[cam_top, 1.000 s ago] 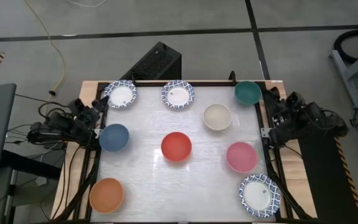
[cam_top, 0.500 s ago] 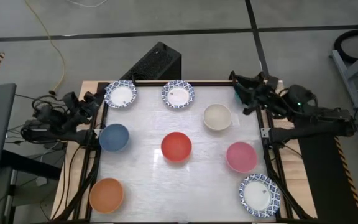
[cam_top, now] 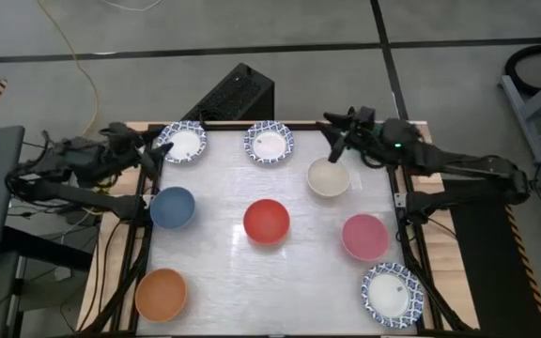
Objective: Nest bowls inside each other
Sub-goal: Stack the top right white patterned bowl on top of the left white patterned bowl
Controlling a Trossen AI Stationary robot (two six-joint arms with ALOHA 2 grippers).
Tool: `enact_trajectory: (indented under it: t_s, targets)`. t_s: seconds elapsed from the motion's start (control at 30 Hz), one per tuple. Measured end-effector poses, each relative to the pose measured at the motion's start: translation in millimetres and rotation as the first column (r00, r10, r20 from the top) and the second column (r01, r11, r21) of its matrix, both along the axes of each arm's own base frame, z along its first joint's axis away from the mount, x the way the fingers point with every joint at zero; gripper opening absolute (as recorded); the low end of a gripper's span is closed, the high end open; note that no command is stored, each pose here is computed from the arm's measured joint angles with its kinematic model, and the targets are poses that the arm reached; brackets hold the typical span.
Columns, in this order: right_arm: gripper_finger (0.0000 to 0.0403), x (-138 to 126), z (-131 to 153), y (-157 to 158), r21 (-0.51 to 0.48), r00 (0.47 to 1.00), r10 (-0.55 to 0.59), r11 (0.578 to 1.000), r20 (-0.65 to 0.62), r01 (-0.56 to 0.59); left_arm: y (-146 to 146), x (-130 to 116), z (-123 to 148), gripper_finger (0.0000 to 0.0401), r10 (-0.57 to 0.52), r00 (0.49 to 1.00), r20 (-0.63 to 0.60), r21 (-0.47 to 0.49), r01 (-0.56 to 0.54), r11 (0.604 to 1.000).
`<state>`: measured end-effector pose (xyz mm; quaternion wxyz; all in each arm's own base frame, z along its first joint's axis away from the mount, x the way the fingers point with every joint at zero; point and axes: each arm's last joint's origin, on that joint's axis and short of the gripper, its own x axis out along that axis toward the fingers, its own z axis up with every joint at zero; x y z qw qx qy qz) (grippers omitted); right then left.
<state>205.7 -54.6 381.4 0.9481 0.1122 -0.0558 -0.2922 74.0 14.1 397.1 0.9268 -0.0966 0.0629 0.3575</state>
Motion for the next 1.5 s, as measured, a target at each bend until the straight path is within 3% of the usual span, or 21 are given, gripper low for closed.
enact_trajectory:
  t_s: [0.13,0.23,0.4,0.67,0.83,1.1,1.33,1.5]
  targets:
    - [0.0210,14,-10,-2,0.010,0.999,0.008,1.000,-0.051,-0.008,2,19,-5,0.0269,0.062,0.983,-0.172,-0.005,-0.064,0.998]
    - [0.0210,20,-15,-4,0.015,0.997,0.018,1.000,-0.074,-0.017,8,33,-17,0.0269,0.049,0.957,-0.285,-0.063,-0.070,0.996]
    - [0.0210,25,-19,-6,0.019,0.995,0.036,0.999,-0.095,-0.034,27,50,-36,0.0269,0.068,0.878,-0.474,-0.152,-0.158,0.976]
    - [0.0210,27,-21,-9,0.020,0.994,0.040,0.999,-0.102,-0.038,83,68,-62,0.0269,0.069,0.774,-0.630,-0.225,-0.267,0.937]
    - [0.0210,33,-27,-10,-0.030,0.985,0.040,0.999,-0.169,-0.045,122,74,-89,0.0269,-0.057,0.792,-0.608,-0.351,-0.204,0.914]
    - [0.0210,47,-40,-12,-0.036,0.972,0.041,0.998,-0.233,-0.051,166,71,-125,0.0269,0.027,0.643,-0.766,-0.313,-0.409,0.857]
    - [0.0210,49,-43,-15,-0.035,0.968,0.035,0.998,-0.248,-0.045,185,83,-149,0.0259,-0.050,0.686,-0.726,-0.438,-0.405,0.802]
    - [0.0210,57,-52,-17,-0.122,0.937,0.024,0.990,-0.348,-0.070,182,92,-156,0.0246,-0.143,0.724,-0.675,-0.532,-0.342,0.775]
